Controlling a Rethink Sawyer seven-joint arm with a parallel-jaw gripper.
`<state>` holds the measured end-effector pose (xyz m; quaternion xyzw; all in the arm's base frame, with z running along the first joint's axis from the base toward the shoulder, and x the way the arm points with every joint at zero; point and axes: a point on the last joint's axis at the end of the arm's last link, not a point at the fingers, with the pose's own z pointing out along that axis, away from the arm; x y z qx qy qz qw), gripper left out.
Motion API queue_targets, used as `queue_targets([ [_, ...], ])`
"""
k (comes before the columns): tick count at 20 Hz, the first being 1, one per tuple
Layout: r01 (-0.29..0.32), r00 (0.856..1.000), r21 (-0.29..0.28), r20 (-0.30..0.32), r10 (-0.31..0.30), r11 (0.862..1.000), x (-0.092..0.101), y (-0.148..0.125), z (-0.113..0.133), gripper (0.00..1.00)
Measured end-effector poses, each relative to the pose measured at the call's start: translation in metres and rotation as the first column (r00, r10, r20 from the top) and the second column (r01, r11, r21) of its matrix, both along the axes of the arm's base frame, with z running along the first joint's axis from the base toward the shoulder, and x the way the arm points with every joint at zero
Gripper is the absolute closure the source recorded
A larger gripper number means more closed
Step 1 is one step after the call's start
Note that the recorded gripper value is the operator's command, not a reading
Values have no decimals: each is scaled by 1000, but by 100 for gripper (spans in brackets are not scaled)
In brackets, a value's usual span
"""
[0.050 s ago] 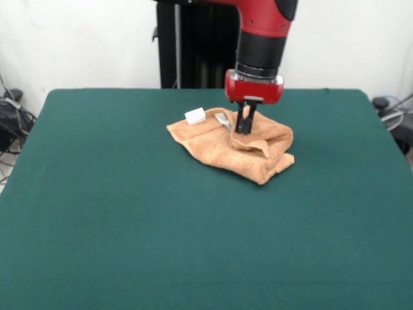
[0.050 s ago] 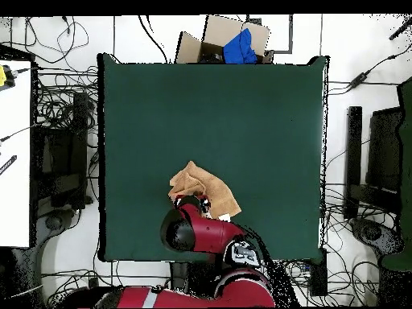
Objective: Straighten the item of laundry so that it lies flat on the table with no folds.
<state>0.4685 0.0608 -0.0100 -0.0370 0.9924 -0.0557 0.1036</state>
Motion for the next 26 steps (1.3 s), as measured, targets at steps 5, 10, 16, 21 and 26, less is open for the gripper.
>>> queue_targets([
  [5,0,1000,-2,14,0,1000,4,0,7,100],
  [10,1,999,-4,33,-1,1000,7,-1,17,100],
  [16,2,998,-8,66,-2,1000,17,-2,31,0],
  [21,6,998,-8,69,-6,1000,18,-4,33,0],
  [26,5,998,-8,69,-4,1000,18,-4,32,0],
])
